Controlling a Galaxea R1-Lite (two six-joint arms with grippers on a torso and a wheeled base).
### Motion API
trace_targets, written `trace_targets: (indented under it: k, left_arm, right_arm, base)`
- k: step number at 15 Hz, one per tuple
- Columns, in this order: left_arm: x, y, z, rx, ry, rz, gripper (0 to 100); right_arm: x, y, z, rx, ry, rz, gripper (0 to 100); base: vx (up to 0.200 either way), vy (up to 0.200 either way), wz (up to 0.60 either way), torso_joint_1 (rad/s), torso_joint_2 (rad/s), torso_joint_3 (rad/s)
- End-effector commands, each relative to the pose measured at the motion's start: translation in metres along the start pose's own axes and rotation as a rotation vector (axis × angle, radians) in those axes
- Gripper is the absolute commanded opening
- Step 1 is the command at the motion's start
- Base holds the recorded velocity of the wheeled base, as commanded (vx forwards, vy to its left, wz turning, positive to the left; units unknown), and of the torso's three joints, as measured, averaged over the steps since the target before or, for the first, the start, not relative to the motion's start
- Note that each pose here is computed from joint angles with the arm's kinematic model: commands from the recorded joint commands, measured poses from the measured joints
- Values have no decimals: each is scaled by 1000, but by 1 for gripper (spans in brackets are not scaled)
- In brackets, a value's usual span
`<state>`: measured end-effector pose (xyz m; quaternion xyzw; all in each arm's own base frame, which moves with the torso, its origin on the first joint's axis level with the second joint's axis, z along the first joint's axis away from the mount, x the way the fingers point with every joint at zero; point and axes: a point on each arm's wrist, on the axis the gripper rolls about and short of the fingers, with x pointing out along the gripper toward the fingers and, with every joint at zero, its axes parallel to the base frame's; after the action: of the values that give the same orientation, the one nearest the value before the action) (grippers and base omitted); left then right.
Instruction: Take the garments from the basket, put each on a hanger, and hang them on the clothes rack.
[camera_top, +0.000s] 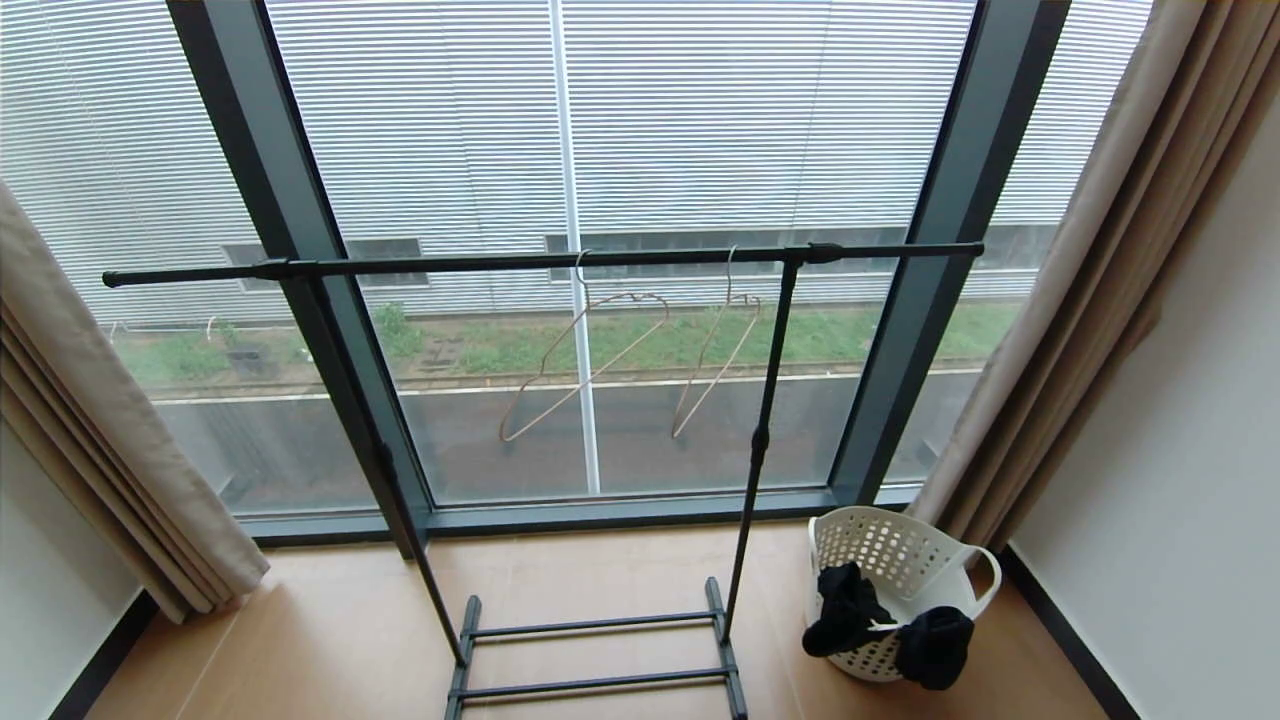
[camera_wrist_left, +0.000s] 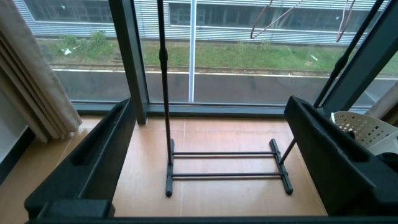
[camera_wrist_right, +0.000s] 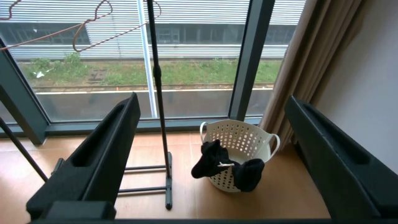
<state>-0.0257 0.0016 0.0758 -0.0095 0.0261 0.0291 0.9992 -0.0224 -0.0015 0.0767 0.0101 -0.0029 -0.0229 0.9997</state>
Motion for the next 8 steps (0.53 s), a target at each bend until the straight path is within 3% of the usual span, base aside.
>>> trace_targets:
  k: [1, 8]
  left_arm:
    - [0, 0, 0, -1, 1, 1, 100]
    - [0, 0, 0, -4, 1, 1, 100]
  right_arm:
    - [0, 0, 0, 2, -1, 0, 100]
    - [0, 0, 0, -5, 2, 3, 100]
  base:
    - [0, 0, 0, 0, 0, 0]
    - [0, 0, 0, 0, 0, 0]
